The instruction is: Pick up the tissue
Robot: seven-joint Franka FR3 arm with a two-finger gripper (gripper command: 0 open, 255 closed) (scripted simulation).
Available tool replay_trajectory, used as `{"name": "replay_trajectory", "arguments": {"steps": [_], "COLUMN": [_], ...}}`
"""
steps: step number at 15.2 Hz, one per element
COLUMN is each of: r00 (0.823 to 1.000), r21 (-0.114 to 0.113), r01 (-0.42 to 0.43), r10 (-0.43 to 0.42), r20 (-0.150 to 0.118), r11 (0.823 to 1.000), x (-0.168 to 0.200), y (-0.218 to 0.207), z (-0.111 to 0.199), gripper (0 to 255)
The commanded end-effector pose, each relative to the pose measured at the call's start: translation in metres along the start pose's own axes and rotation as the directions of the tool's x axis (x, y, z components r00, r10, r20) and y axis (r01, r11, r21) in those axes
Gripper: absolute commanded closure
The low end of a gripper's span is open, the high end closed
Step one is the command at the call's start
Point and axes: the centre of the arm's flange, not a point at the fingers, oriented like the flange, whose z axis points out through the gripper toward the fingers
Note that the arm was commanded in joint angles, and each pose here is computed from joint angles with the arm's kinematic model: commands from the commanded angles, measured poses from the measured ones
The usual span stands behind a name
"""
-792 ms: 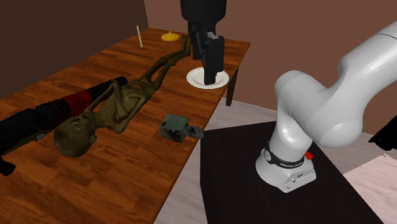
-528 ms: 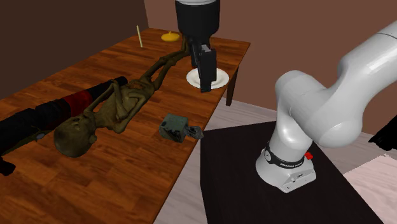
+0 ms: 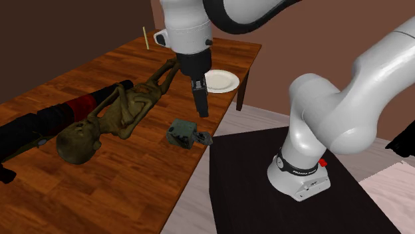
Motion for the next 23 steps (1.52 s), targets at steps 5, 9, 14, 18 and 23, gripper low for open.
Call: {"name": "replay_trajectory", "arguments": {"steps": [5, 9, 14, 18, 23], "r00": [0.994, 0.984, 0.984, 0.984, 0.983], "r21": [0.060, 0.096, 0.099, 0.099, 0.099], "r01": [-0.097, -0.161, -0.166, -0.166, -0.166], "r10": [0.094, 0.153, 0.158, 0.158, 0.158], "r20": [0.049, 0.085, 0.088, 0.088, 0.088], "r11": [0.994, 0.982, 0.981, 0.981, 0.981], "x": [0.015, 0.023, 0.026, 0.028, 0.028], "y": [0.031, 0.050, 0.051, 0.050, 0.050], "z": [0.077, 0.129, 0.154, 0.173, 0.173], "gripper": [0, 0, 0, 0, 255]}}
